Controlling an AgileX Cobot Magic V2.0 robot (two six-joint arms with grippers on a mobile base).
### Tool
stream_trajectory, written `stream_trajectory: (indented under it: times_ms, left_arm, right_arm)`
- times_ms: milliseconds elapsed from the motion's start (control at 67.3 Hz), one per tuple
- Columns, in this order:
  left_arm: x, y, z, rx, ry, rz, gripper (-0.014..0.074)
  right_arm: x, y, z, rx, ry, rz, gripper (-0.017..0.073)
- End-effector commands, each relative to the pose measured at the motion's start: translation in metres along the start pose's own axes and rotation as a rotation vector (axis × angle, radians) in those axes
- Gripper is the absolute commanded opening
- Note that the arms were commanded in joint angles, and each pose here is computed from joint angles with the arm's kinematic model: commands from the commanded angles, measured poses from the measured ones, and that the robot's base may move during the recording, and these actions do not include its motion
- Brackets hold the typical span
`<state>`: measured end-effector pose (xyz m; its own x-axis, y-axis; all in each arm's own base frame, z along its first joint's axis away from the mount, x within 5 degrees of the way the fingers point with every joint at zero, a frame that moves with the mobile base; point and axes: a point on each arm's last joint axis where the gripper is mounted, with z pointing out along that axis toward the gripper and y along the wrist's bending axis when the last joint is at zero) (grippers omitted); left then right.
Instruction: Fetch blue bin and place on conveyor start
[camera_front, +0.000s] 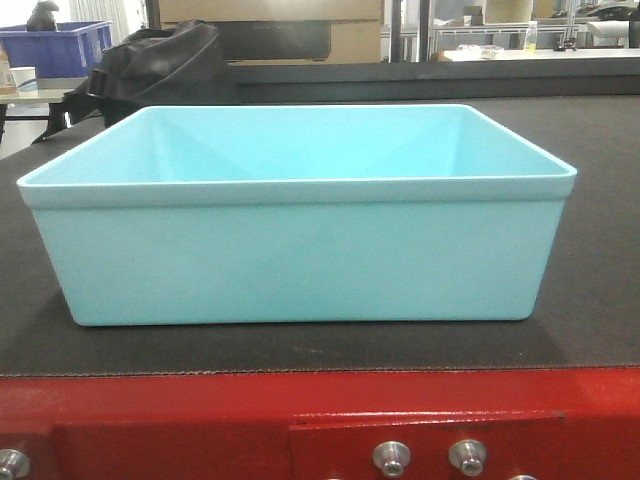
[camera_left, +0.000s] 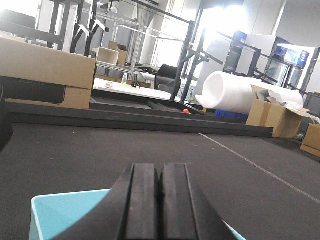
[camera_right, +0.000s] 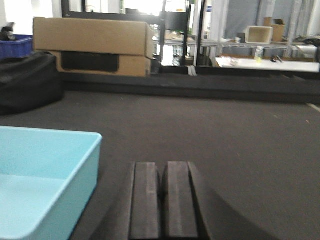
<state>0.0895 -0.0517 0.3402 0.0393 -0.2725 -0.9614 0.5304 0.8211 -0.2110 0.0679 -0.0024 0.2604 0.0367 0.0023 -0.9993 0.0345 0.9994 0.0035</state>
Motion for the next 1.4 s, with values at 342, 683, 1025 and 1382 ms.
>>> stream_trajectory:
  times_ms: [342, 683, 1025, 1382]
  left_arm:
    - [-0.001, -0.001, -0.001, 0.012, -0.013, -0.001, -0.0111]
    - [-0.002, -0.001, -0.001, 0.013, -0.013, -0.001, -0.0111]
    - [-0.002, -0.001, -0.001, 0.013, -0.013, -0.001, -0.0111]
    - [-0.002, -0.001, -0.001, 0.013, -0.013, -0.001, -0.0111]
  right_arm:
    - [0.051, -0.001, -0.013, 0.015, -0.006, -0.005, -0.0166]
    - [0.052, -0.001, -0.013, 0.016, 0.005, -0.005, -0.0166]
    - [0.052, -0.001, -0.013, 0.016, 0.003, -0.005, -0.0166]
    - [0.051, -0.001, -0.013, 0.016, 0.001, -0.005, -0.0166]
